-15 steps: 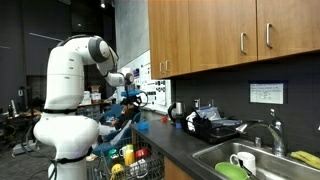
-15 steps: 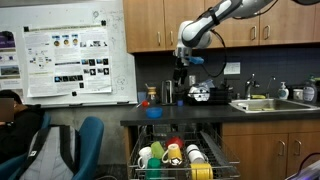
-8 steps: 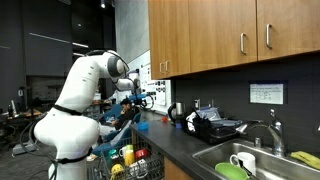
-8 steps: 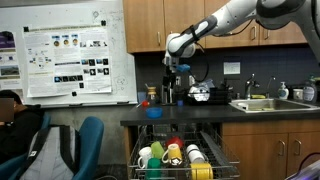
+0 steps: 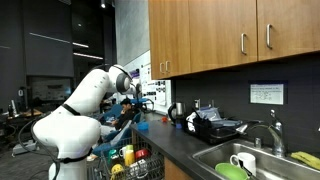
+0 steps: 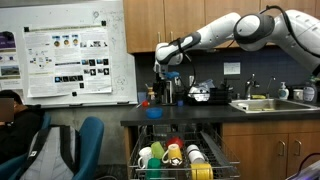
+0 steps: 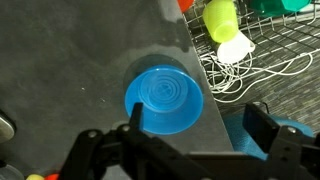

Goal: Put the blue bowl in the dish washer dish rack

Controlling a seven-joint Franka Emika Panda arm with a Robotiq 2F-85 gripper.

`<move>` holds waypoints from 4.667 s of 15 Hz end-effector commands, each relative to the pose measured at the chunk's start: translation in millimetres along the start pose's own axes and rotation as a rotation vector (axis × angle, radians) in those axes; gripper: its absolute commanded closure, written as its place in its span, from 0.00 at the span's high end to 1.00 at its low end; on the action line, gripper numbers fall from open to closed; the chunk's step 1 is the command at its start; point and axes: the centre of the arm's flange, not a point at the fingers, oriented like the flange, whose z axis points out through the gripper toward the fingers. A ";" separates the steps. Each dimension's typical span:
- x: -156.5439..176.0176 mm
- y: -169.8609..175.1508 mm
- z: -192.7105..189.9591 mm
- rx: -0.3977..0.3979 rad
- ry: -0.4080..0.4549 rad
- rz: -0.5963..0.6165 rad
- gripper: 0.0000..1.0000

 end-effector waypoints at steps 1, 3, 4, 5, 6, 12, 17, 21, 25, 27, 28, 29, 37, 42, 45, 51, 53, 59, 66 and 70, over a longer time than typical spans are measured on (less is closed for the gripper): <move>49.1 21.6 11.7 -0.050 -0.016 0.004 1.00; 50.5 33.5 22.0 -0.064 -0.028 0.022 1.00; 47.0 37.3 27.3 -0.064 -0.036 0.033 1.00; 46.9 42.1 33.5 -0.064 -0.044 0.045 1.00; 47.5 45.7 38.7 -0.064 -0.052 0.054 1.00; 53.6 60.2 71.9 -0.044 -0.084 0.133 1.00; 55.1 59.9 101.2 -0.015 -0.119 0.177 1.00; 59.5 55.1 113.7 0.009 -0.131 0.196 1.00; 63.8 51.6 117.4 0.010 -0.129 0.202 0.74; 63.3 51.0 114.9 0.007 -0.128 0.207 0.61; 60.3 49.1 109.7 0.005 -0.125 0.209 0.49; 59.7 49.0 108.3 0.005 -0.124 0.210 0.41; 19.0 40.6 94.6 0.001 -0.114 0.230 0.01; 19.5 40.0 93.1 0.004 -0.112 0.232 0.04; 19.7 39.7 93.5 0.003 -0.111 0.232 0.04; 20.0 39.3 93.3 0.003 -0.110 0.231 0.04; 20.0 39.3 93.3 0.003 -0.110 0.231 0.04; 13.1 40.0 80.0 -0.007 -0.113 0.221 0.01; -4.3 23.8 74.4 -0.011 -0.138 0.222 0.01; -15.6 9.9 71.1 0.015 -0.141 0.218 0.01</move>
